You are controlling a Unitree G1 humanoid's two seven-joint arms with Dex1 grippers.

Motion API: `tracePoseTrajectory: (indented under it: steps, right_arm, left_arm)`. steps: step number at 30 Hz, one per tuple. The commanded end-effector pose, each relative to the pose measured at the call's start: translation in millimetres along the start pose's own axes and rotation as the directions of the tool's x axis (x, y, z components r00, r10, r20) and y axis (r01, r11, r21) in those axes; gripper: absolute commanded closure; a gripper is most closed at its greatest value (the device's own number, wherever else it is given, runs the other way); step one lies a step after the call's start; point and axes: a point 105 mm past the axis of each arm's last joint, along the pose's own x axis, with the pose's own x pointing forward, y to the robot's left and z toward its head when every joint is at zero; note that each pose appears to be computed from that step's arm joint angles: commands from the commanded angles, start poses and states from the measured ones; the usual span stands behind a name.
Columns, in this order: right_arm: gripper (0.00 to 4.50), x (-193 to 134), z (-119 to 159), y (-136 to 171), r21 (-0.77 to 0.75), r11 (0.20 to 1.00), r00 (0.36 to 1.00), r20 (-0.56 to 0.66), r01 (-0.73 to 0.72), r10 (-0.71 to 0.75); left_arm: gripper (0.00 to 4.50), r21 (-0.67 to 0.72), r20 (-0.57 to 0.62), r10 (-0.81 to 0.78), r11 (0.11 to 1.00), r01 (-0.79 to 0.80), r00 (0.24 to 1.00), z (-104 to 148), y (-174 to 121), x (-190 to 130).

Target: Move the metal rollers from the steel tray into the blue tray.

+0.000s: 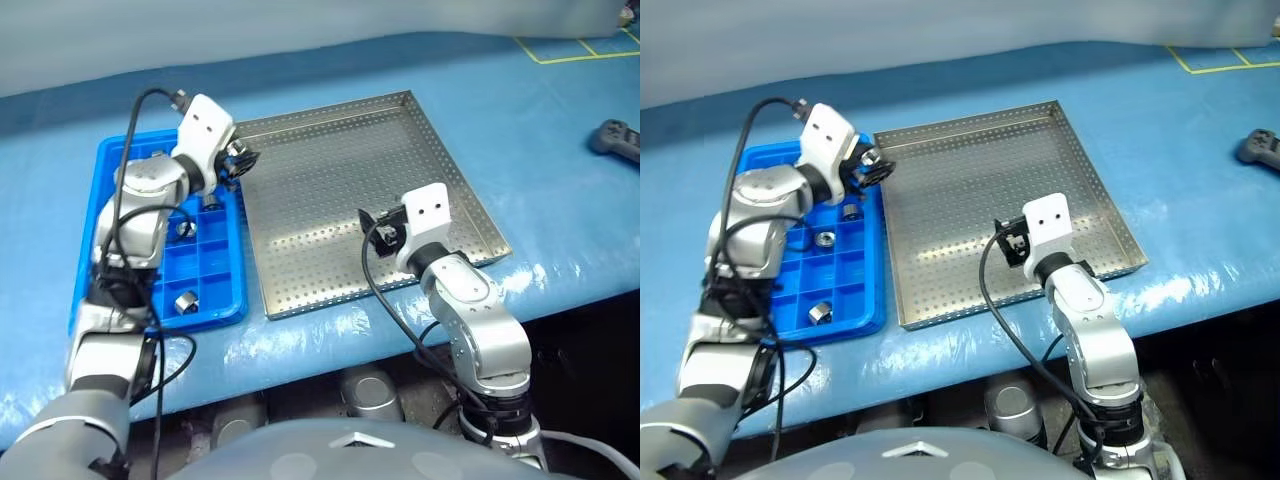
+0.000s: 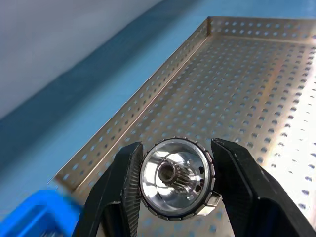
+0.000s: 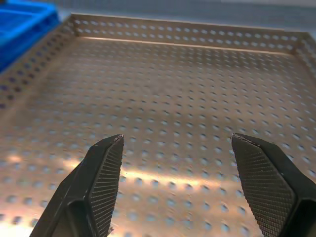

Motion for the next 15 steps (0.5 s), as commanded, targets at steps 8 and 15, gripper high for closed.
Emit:
tracePoseTrajectory:
  steps: [8,15]
  right_arm:
    - [0.85,7,24,11,-0.035,0.997,0.993,0.091,-0.075,0.078]
    - [0.85,10,26,8,-0.038,0.997,0.993,0.094,-0.063,0.066]
  left_arm:
    - [2.3,-0.048,-0.15,0.159,0.985,-0.167,0.976,-39,5,-63]
    - [2.3,-0.11,-0.242,0.152,0.977,-0.183,0.958,-73,-7,-65]
